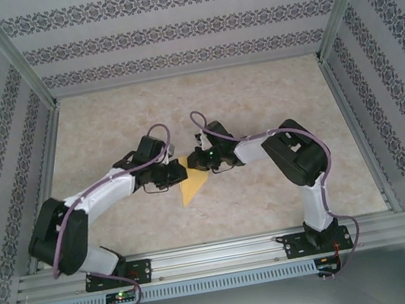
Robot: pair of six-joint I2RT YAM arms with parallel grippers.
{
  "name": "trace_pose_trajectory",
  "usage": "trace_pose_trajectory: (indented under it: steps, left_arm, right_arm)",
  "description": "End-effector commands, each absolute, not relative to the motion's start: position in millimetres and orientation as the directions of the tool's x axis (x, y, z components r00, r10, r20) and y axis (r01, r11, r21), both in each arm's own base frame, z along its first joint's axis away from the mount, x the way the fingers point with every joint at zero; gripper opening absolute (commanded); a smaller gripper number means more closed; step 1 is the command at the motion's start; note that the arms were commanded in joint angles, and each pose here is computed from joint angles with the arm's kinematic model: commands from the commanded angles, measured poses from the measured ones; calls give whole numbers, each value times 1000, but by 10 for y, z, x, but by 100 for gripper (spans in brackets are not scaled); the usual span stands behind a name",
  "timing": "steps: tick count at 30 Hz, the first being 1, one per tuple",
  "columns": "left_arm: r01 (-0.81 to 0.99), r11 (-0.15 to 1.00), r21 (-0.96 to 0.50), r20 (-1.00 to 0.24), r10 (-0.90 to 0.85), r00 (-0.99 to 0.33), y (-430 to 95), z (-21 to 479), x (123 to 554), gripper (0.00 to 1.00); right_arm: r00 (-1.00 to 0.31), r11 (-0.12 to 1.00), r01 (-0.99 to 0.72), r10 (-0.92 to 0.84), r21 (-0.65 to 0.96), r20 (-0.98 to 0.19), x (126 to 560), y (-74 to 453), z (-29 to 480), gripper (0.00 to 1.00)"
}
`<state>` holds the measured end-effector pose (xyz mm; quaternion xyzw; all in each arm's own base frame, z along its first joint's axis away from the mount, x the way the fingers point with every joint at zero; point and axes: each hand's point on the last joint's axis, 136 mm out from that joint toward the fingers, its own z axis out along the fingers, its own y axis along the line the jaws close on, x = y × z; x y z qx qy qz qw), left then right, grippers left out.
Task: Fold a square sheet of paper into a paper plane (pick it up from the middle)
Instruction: Fourth fold the wing at the center of the table.
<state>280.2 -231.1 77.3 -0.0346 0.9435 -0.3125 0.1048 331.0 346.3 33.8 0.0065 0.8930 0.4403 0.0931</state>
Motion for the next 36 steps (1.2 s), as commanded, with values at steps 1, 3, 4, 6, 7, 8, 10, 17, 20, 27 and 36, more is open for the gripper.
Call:
trace_pose_trajectory:
  steps: [1, 3, 4, 6, 7, 8, 10, 17, 20, 27, 36]
  left_arm:
    - [-21, 853, -521, -149, -115, -982, -2206, 484, 2840, 13]
    - [-22, 856, -516, -140, -110, -984, -2227, 413, 2870, 13]
    - [-25, 861, -508, -133, -107, -985, -2220, 374, 2870, 14]
    - [-16, 877, -481, -138, -93, -986, -2185, 337, 2883, 14]
    - [-13, 882, -471, -142, -91, -986, -2168, 332, 2887, 14]
    - [-12, 888, -459, -145, -89, -985, -2147, 330, 2888, 15]
    - [-1, 885, -466, -152, -81, -985, -2158, 346, 2886, 15]
    - [34, 877, -479, -163, -51, -985, -2187, 402, 2869, 18]
    - [25, 892, -451, -151, -49, -987, -2140, 332, 2853, 18]
    - [22, 894, -447, -132, -42, -990, -2141, 236, 2835, 18]
    - [21, 884, -467, -108, -33, -994, -2194, 156, 2813, 18]
  right_arm:
    - [-970, 619, -84, 128, 781, -205, 3346, 3372, 599, 9]
    - [-968, 623, -76, 140, 779, -207, 3333, 3282, 613, 10]
    - [-968, 629, -69, 147, 775, -206, 3325, 3233, 609, 11]
    - [-965, 646, -48, 167, 762, -203, 3273, 3099, 575, 13]
    - [-963, 656, -36, 180, 754, -202, 3252, 3031, 548, 14]
    - [-962, 668, -16, 193, 744, -194, 3216, 2953, 501, 16]
    - [-963, 676, 6, 202, 737, -177, 3147, 2868, 442, 17]
    - [-964, 678, 45, 222, 733, -146, 3023, 2795, 372, 24]
    - [-966, 676, 56, 223, 735, -131, 2996, 2827, 323, 26]
    - [-970, 682, 91, 225, 725, -90, 2905, 2895, 199, 26]
    - [-964, 687, 128, 256, 716, -73, 2864, 2870, 146, 26]
